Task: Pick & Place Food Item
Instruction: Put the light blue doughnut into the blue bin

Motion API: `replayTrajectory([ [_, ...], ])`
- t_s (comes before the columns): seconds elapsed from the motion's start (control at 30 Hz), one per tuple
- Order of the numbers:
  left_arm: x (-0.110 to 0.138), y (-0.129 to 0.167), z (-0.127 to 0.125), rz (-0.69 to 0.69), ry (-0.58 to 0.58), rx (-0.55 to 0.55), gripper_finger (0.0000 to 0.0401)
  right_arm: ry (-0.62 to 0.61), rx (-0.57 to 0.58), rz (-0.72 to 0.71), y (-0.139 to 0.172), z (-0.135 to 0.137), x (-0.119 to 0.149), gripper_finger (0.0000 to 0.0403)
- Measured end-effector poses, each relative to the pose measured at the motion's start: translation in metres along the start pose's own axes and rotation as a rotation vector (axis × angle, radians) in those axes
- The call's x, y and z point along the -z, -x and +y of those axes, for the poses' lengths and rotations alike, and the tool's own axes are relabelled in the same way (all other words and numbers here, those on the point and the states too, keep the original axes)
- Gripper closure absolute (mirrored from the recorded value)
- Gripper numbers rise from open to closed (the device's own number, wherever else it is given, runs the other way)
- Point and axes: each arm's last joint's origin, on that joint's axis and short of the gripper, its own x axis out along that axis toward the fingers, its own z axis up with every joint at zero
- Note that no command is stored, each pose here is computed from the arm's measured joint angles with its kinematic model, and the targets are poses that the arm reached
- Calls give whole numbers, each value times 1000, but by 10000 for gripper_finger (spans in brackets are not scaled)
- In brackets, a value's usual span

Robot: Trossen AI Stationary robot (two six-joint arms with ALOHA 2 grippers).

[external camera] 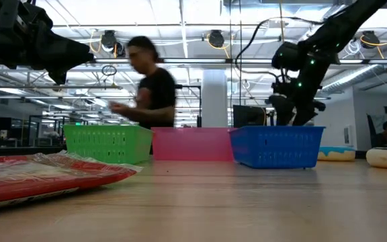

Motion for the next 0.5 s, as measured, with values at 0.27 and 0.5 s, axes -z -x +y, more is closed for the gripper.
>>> replayTrajectory([
  [0.27, 0, 0, 0, -4, 1, -2, 286, -21, 18, 90, -6, 0, 7, 99],
  [0.5, 0, 0, 0, -4, 0, -7, 286, 3, 123, 184, -6, -5, 17, 99],
])
